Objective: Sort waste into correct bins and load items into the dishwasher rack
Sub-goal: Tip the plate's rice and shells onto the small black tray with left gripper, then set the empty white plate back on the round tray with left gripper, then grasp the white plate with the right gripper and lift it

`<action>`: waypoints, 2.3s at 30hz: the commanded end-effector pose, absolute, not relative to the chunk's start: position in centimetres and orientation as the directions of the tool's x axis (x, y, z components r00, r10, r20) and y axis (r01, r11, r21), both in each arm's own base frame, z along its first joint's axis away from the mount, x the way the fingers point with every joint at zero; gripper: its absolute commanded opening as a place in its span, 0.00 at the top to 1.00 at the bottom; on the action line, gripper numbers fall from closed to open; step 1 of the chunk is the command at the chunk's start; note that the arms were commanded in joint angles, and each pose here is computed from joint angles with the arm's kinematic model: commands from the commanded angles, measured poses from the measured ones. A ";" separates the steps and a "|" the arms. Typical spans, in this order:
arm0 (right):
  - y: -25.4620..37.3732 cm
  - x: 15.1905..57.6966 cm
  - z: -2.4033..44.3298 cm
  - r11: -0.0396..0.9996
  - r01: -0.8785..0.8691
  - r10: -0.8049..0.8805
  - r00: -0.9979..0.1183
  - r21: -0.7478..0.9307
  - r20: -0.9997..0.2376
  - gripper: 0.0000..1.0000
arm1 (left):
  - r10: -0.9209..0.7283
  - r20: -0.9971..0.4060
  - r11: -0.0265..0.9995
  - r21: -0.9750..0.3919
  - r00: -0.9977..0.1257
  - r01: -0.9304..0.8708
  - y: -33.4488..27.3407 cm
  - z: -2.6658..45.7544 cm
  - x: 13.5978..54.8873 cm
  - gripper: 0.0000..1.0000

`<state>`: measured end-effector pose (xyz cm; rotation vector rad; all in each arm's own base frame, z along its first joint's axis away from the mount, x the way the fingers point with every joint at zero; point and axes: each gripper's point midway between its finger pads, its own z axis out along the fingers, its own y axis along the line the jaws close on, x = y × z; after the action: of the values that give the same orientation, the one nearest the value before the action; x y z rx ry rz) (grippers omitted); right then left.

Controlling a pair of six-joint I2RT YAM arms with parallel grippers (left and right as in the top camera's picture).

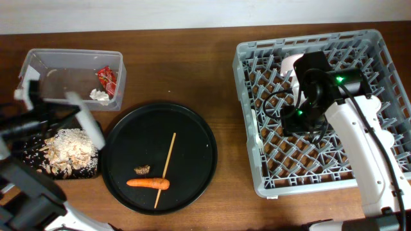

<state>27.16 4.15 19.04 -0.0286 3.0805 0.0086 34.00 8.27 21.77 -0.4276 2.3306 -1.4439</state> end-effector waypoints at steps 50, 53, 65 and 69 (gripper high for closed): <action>5.6 27.7 19.6 0.996 -0.021 -0.012 -0.996 0.092 -0.091 0.11 | -0.008 -0.219 0.997 -0.077 -0.976 0.009 -10.1 18.8 32.2 0.31; 8.8 28.1 20.0 0.978 -0.049 -0.027 -0.993 0.202 -0.111 0.13 | -0.169 -0.231 0.985 -0.075 -0.958 -0.156 -4.3 20.6 31.5 0.28; 22.9 27.4 17.0 0.925 -0.291 -0.257 -0.953 0.245 -0.160 0.12 | -0.406 -0.217 0.914 -0.066 -0.888 -0.401 3.7 21.2 30.2 0.25; 26.3 26.9 12.8 0.934 -0.258 -0.249 -0.966 0.248 -0.067 0.17 | -0.405 -0.216 0.914 -0.065 -0.888 -0.401 3.7 21.2 30.1 0.24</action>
<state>27.30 24.27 15.05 -0.4766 2.9791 0.3936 30.20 3.57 20.38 -0.6106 2.8746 -0.0313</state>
